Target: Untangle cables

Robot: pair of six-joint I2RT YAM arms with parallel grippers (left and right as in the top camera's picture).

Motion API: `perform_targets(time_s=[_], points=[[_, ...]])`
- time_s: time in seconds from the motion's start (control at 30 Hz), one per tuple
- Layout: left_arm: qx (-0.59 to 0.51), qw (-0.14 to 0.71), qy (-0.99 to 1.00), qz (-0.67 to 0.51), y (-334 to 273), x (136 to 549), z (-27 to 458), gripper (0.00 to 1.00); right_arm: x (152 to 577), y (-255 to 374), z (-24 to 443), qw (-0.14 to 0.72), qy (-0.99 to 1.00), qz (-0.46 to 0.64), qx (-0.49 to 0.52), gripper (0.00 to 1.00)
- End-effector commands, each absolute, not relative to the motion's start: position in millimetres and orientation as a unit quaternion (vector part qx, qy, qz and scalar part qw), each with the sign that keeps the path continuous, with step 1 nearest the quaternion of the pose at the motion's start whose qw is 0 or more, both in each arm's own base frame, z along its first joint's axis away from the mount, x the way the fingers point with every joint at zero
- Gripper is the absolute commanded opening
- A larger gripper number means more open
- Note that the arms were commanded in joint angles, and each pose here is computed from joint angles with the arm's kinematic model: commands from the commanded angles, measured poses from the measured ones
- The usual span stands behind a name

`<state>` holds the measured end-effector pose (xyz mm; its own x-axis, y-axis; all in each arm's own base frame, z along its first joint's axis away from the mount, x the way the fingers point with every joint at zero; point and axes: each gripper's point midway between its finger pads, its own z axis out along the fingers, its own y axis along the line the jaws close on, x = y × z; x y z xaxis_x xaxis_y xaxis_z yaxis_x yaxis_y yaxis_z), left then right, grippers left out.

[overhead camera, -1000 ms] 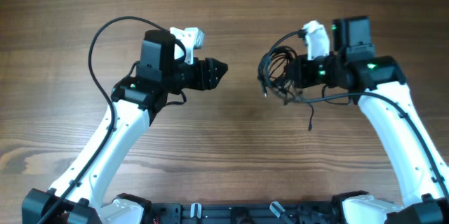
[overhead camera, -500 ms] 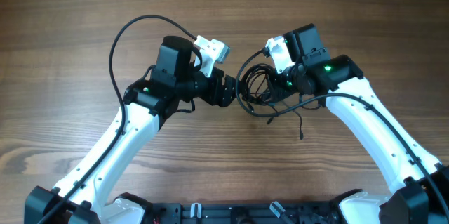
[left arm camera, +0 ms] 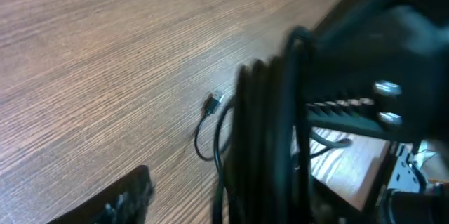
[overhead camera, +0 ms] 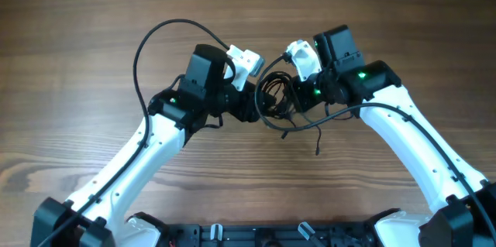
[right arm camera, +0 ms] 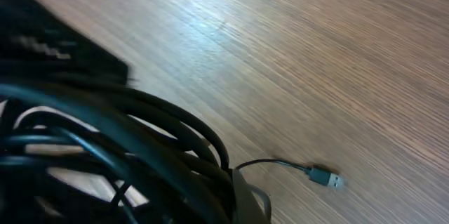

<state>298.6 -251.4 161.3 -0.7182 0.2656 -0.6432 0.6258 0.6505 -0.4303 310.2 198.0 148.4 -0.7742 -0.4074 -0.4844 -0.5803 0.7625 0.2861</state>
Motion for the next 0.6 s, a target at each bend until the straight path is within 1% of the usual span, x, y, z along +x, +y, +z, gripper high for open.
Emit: perform_targets(time_s=[0.0, 0.03, 0.13, 0.17, 0.23, 0.3, 0.33, 0.43, 0.5, 0.57], points=[[0.262, 0.276, 0.867, -0.321, -254, 308, 153, 0.64, 305, 208, 155, 0.2, 0.898, 0.241, -0.309, 0.05], [0.263, 0.281, 0.865, -0.322, -255, 309, 155, 0.63, 303, 207, 154, 0.197, 0.898, 0.24, -0.311, 0.05], [0.265, 0.291, 0.86, -0.324, -257, 313, 158, 0.49, 295, 203, 149, 0.182, 0.896, 0.233, -0.331, 0.05], [0.265, 0.294, 0.859, -0.324, -257, 313, 159, 0.48, 292, 202, 148, 0.177, 0.895, 0.231, -0.339, 0.05], [0.265, 0.294, 0.859, -0.324, -257, 314, 159, 0.54, 291, 201, 147, 0.176, 0.895, 0.229, -0.34, 0.05], [0.266, 0.294, 0.859, -0.325, -258, 313, 159, 0.54, 291, 201, 147, 0.177, 0.892, 0.228, -0.347, 0.05], [0.279, 0.293, 0.852, -0.331, -260, 310, 160, 0.54, 291, 201, 147, 0.178, 0.891, 0.228, -0.35, 0.04], [0.369, 0.299, 0.808, -0.349, -270, 294, 165, 0.54, 290, 202, 148, 0.177, 0.891, 0.229, -0.35, 0.05], [0.387, 0.305, 0.8, -0.342, -270, 293, 164, 0.53, 289, 201, 147, 0.175, 0.89, 0.229, -0.353, 0.05], [0.392, 0.304, 0.799, -0.34, -269, 292, 163, 0.48, 285, 203, 147, 0.171, 0.884, 0.236, -0.365, 0.05]])
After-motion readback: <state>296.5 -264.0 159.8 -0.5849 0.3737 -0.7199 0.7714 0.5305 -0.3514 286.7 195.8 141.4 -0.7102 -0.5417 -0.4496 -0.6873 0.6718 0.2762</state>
